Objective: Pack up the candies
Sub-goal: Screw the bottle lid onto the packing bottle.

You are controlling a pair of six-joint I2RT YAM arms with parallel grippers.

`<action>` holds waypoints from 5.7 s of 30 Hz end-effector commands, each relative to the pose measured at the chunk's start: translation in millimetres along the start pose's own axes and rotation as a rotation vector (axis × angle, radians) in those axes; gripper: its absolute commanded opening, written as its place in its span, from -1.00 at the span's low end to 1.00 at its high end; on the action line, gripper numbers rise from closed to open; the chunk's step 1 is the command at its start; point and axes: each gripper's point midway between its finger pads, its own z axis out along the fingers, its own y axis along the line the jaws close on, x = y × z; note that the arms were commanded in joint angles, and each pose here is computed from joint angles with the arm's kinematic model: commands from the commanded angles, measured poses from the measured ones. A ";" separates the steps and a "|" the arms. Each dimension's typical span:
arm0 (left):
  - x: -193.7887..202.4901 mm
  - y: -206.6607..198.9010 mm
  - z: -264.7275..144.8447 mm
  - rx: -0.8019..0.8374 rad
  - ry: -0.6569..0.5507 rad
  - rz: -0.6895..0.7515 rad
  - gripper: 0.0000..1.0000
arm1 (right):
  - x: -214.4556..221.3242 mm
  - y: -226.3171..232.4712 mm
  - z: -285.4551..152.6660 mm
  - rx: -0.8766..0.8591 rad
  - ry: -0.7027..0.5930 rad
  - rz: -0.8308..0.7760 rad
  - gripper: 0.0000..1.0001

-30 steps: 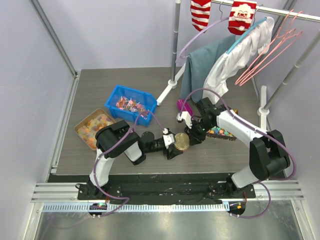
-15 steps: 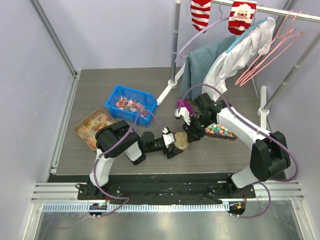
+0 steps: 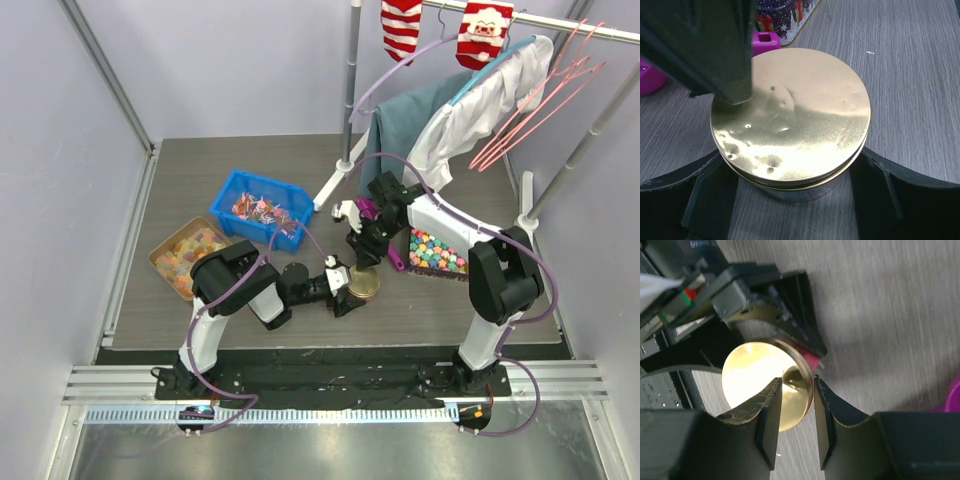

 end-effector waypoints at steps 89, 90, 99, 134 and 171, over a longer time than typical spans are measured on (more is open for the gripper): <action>-17.3 18.0 2.3 -0.066 -0.081 0.091 0.64 | 22.7 35.5 18.8 -0.080 0.000 0.045 -0.58; -19.2 17.6 2.9 -0.064 -0.086 0.095 0.64 | 21.8 34.3 17.7 -0.074 -0.002 0.043 -0.58; -18.6 17.3 2.9 -0.063 -0.085 0.096 0.64 | -11.3 9.8 2.5 0.011 -0.050 -0.050 -0.39; -18.1 20.8 3.8 -0.080 -0.078 0.087 0.65 | 49.5 9.5 -8.2 -0.008 0.023 0.053 -0.55; 3.2 12.4 -12.3 -0.078 0.055 0.204 0.87 | 13.2 22.1 -62.7 0.154 -0.113 -0.050 -0.03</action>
